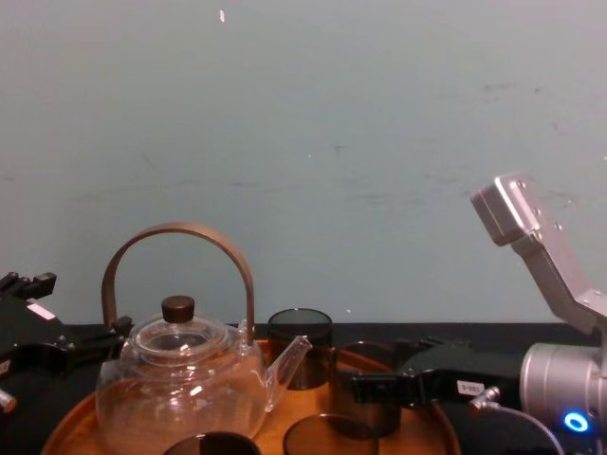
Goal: Pick up the glass from the table and place it on the tray.
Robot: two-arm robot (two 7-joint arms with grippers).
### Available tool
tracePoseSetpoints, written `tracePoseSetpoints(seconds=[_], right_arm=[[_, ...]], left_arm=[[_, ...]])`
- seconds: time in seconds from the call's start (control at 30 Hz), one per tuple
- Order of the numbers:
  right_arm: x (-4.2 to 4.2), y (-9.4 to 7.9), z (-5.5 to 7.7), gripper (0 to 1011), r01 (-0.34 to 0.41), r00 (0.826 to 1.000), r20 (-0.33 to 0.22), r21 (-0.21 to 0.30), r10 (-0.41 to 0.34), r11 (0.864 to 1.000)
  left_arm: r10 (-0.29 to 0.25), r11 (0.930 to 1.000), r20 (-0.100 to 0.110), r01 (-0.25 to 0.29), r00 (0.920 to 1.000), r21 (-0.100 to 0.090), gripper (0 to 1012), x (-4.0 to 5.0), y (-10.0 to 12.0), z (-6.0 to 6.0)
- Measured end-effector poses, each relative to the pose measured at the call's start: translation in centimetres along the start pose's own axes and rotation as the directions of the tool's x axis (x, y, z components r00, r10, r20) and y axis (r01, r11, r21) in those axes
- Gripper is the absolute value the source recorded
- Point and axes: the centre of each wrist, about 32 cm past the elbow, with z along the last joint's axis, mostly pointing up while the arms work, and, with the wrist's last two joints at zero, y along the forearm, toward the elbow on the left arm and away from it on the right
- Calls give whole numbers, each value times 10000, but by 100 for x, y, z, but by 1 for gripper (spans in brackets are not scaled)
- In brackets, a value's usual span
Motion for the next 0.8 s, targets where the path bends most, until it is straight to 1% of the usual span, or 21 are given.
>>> tracePoseSetpoints(seconds=[0.23, 0.47, 0.67, 0.77, 0.8], right_arm=[[5, -65, -46, 1002, -1, 10000, -69, -148, 0, 9999], [-18, -141, -88, 1002, -139, 9999, -26, -273, 139, 9995], [-29, -287, -93, 1002, -156, 9999, 7, -87, 156, 9998], [-45, -387, -97, 1002, 19, 9998, 191, 30, -20, 10000], [-48, -445, -101, 1003, 160, 9995, 273, 108, -163, 9998]], left_arm=[[0, 10000, 1, 0, 10000, 0, 1009, 0, 0, 0], [0, 10000, 0, 0, 10000, 1, 1010, 0, 0, 0], [-1, 10000, 1, 1, 10000, 1, 1010, 0, 0, 0], [0, 10000, 0, 0, 10000, 0, 1010, 0, 0, 0], [0, 10000, 0, 0, 10000, 0, 1010, 0, 0, 0]])
